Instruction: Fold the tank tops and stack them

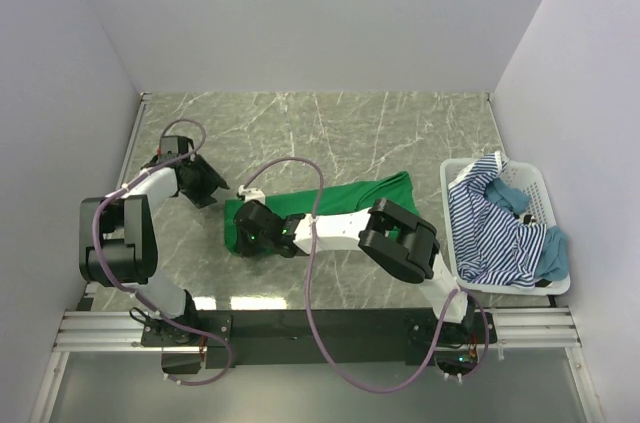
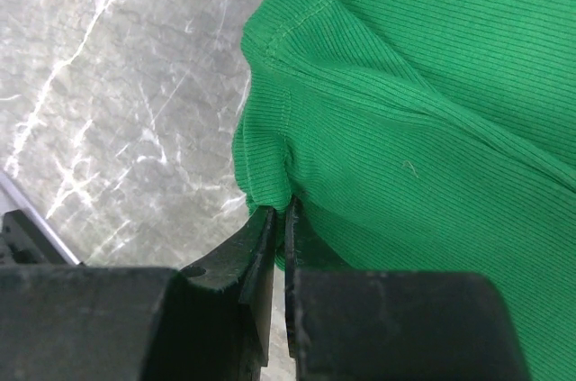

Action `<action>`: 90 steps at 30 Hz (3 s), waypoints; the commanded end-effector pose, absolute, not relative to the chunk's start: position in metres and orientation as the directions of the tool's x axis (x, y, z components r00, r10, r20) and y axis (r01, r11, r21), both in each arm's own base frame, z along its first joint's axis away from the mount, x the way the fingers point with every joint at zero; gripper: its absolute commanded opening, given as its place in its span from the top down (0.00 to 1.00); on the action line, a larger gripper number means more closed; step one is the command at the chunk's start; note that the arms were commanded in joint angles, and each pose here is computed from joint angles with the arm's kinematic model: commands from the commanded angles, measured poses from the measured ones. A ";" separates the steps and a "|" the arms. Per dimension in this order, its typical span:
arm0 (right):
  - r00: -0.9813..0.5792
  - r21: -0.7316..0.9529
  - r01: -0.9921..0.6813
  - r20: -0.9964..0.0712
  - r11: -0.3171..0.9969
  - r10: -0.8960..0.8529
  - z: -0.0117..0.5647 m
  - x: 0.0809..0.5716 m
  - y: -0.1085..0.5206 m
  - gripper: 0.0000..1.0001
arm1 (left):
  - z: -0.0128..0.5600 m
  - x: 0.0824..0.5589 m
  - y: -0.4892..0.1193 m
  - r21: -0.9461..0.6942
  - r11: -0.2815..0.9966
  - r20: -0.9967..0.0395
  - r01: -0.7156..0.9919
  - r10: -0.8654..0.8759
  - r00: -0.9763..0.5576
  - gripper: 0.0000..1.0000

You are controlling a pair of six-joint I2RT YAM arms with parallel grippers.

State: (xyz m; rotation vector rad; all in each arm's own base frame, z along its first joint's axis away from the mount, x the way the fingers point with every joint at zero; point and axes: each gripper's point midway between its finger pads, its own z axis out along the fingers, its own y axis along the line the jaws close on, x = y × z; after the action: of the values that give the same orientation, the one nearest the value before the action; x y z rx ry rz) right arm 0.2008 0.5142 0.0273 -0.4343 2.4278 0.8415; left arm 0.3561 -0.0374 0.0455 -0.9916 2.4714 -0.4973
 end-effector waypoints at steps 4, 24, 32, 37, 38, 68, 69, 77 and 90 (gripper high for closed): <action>-0.818 0.585 -0.439 -0.574 0.682 -0.034 0.077 0.204 0.524 1.00 | 0.044 0.347 -0.035 -0.400 0.733 -0.306 -0.550 -0.673 -0.673 0.44; -0.829 0.623 -0.410 -0.559 0.666 0.013 0.098 0.213 0.519 1.00 | 0.027 0.342 -0.047 -0.266 0.811 -0.326 -0.521 -0.584 -0.743 0.78; -0.850 0.643 -0.410 -0.526 0.647 -0.016 0.101 0.207 0.525 1.00 | 0.055 0.361 -0.045 -0.270 0.825 -0.392 -0.497 -0.565 -0.726 0.99; -0.859 0.660 -0.401 -0.511 0.635 -0.012 0.109 0.209 0.529 1.00 | 0.077 0.372 -0.049 -0.306 0.825 -0.417 -0.474 -0.564 -0.713 0.99; -0.863 0.668 -0.399 -0.506 0.629 -0.010 0.110 0.210 0.530 1.00 | 0.079 0.373 -0.049 -0.309 0.825 -0.418 -0.473 -0.564 -0.712 0.99; -0.870 0.755 -0.115 -0.390 0.646 0.301 0.105 0.230 0.379 1.00 | 0.124 0.423 -0.249 -0.454 0.861 -0.402 -0.229 -0.427 -0.810 0.99; -0.866 0.752 -0.106 -0.391 0.650 0.312 0.103 0.231 0.374 1.00 | 0.123 0.422 -0.254 -0.457 0.860 -0.399 -0.225 -0.425 -0.812 0.99; -0.843 0.729 -0.054 -0.399 0.682 0.360 0.091 0.228 0.335 1.00 | 0.117 0.423 -0.300 -0.470 0.864 -0.388 -0.181 -0.386 -0.837 0.99; -0.825 0.715 0.015 -0.386 0.699 0.413 0.072 0.223 0.293 1.00 | 0.107 0.425 -0.341 -0.487 0.860 -0.376 -0.152 -0.364 -0.852 0.99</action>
State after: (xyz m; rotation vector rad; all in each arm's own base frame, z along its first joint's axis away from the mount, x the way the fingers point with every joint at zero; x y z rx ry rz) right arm 0.2219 0.2972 0.0651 0.3084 2.4074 0.9708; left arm 0.4107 -0.3259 0.0854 -0.3704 2.6373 -0.5522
